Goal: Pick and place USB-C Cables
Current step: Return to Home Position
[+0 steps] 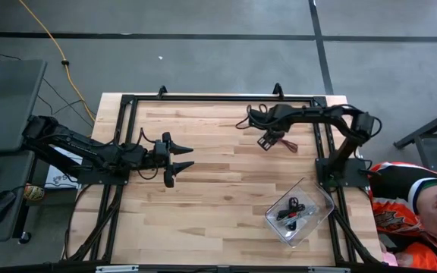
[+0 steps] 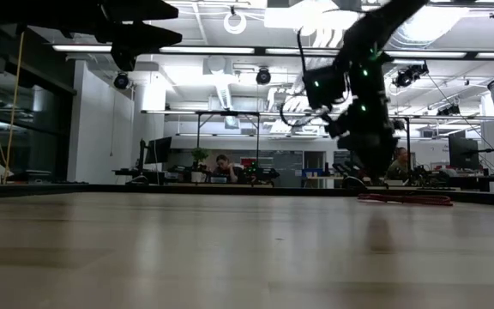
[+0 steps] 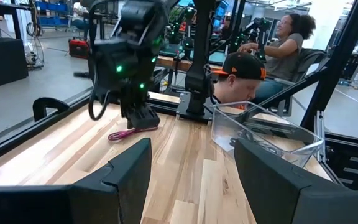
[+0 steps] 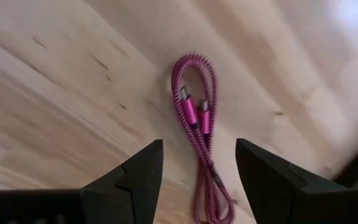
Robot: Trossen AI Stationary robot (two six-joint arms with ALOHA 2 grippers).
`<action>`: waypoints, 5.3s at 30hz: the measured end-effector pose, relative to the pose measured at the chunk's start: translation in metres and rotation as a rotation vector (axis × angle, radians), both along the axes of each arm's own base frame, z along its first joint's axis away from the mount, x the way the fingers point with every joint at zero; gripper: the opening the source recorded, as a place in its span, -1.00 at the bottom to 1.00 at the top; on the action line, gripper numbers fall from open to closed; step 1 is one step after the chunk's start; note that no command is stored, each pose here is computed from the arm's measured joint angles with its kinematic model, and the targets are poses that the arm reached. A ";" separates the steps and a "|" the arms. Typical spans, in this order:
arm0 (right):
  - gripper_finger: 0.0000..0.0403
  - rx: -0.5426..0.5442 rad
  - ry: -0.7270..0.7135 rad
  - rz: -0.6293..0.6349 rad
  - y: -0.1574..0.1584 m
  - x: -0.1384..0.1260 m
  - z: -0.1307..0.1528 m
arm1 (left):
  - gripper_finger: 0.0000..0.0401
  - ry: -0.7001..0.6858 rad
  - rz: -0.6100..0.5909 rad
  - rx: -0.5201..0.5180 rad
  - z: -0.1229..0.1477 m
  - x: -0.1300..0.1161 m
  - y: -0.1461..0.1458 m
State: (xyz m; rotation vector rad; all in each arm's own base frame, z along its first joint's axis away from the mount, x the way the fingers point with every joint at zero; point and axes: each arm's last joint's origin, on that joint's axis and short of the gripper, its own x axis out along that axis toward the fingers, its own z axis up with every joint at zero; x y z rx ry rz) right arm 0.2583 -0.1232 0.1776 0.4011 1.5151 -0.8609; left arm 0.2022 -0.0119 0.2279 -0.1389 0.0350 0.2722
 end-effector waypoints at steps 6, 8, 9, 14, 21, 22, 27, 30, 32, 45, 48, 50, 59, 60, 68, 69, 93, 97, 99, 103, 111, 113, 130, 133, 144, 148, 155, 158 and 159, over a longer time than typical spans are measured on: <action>-0.04 0.083 -0.069 -0.005 -0.017 -0.019 -0.028 | 0.05 -0.001 0.000 0.000 0.000 0.000 0.000; -0.04 0.081 -0.098 -0.009 -0.023 -0.022 -0.033 | 0.05 -0.001 0.000 0.000 0.000 0.000 0.000; -0.04 0.081 -0.111 -0.008 -0.026 -0.023 -0.034 | 0.05 0.000 0.000 0.000 0.000 0.000 0.000; -0.04 0.099 -0.173 -0.002 -0.036 -0.026 -0.037 | 0.05 -0.001 0.000 0.000 0.000 0.000 0.000; -0.04 0.174 -0.221 -0.050 -0.041 -0.028 -0.040 | 0.05 -0.001 0.000 0.000 0.000 0.000 0.000; -0.04 0.174 -0.222 -0.053 -0.041 -0.028 -0.040 | 0.05 -0.001 0.000 -0.001 0.000 0.000 0.000; -0.06 0.177 -0.226 -0.056 -0.040 -0.027 -0.040 | 0.05 -0.001 0.000 -0.001 0.000 0.000 0.000; -0.17 0.176 -0.229 -0.065 -0.040 -0.027 -0.040 | 0.05 -0.002 0.000 -0.001 0.000 0.000 0.000; -0.31 0.167 -0.225 -0.062 -0.039 -0.026 -0.040 | 0.05 -0.002 0.000 -0.001 0.000 0.000 0.000; -0.94 0.024 -0.118 0.073 0.007 -0.016 -0.019 | 0.05 -0.002 0.000 -0.001 0.000 0.000 0.000; -0.96 -0.026 -0.131 0.099 0.026 -0.018 0.000 | 0.05 -0.002 0.000 -0.001 0.000 0.000 0.000; -0.93 -0.057 -0.204 0.111 0.036 -0.018 0.014 | 0.05 -0.002 0.000 -0.002 0.000 0.000 0.000; -0.96 -0.228 -0.694 0.257 0.076 0.005 0.068 | 0.05 -0.003 -0.002 -0.004 0.000 0.000 0.000; -0.96 -0.250 -0.763 0.289 0.081 0.011 0.073 | 0.05 -0.002 -0.002 -0.003 0.000 0.000 0.000; -0.98 -0.381 -1.239 0.546 0.111 0.067 0.089 | 0.05 -0.007 -0.002 -0.004 0.001 0.000 0.000; -0.97 -0.392 -1.292 0.572 0.115 0.074 0.088 | 0.05 -0.008 -0.002 -0.004 0.001 0.000 0.000; -0.97 -0.372 -1.673 0.705 0.141 0.106 0.078 | 0.05 -0.006 -0.001 -0.001 0.001 0.000 0.000; -0.97 -0.368 -1.673 0.707 0.142 0.106 0.078 | 0.05 -0.006 0.002 -0.001 0.001 0.000 0.000; -0.97 -0.368 -1.672 0.707 0.142 0.106 0.078 | 0.05 -0.006 0.002 -0.001 0.001 0.000 0.000; -0.97 -0.368 -1.671 0.707 0.142 0.106 0.078 | 0.05 -0.005 0.002 -0.001 0.001 0.000 0.000; -0.97 -0.368 -1.670 0.707 0.142 0.106 0.078 | 0.05 -0.005 0.002 -0.001 0.000 0.000 0.000; -0.97 -0.367 -1.670 0.707 0.142 0.106 0.078 | 0.05 -0.005 0.002 -0.001 0.001 0.000 0.000; -0.97 -0.359 -1.667 0.701 0.142 0.106 0.077 | 0.05 -0.005 0.001 0.000 0.000 0.000 0.000; -0.97 -0.359 -1.667 0.701 0.142 0.106 0.077 | 0.05 -0.005 0.001 -0.001 0.000 0.000 0.000; -0.97 -0.349 -1.652 0.703 0.142 0.106 0.076 | 0.05 -0.005 0.001 0.000 0.000 0.000 0.000; -0.97 -0.281 -1.664 0.775 0.145 0.105 0.078 | 0.05 -0.005 0.001 0.000 0.000 0.000 0.000; -0.97 -0.163 -1.507 0.845 0.166 0.065 0.120 | 0.05 -0.006 0.001 0.000 0.001 0.000 0.000; -0.97 -0.155 -1.358 0.825 0.184 0.039 0.148 | 0.05 -0.008 0.001 -0.001 0.001 0.000 0.000; -0.97 -0.149 -1.310 0.819 0.191 0.031 0.157 | 0.05 -0.013 0.001 -0.001 0.001 0.000 0.000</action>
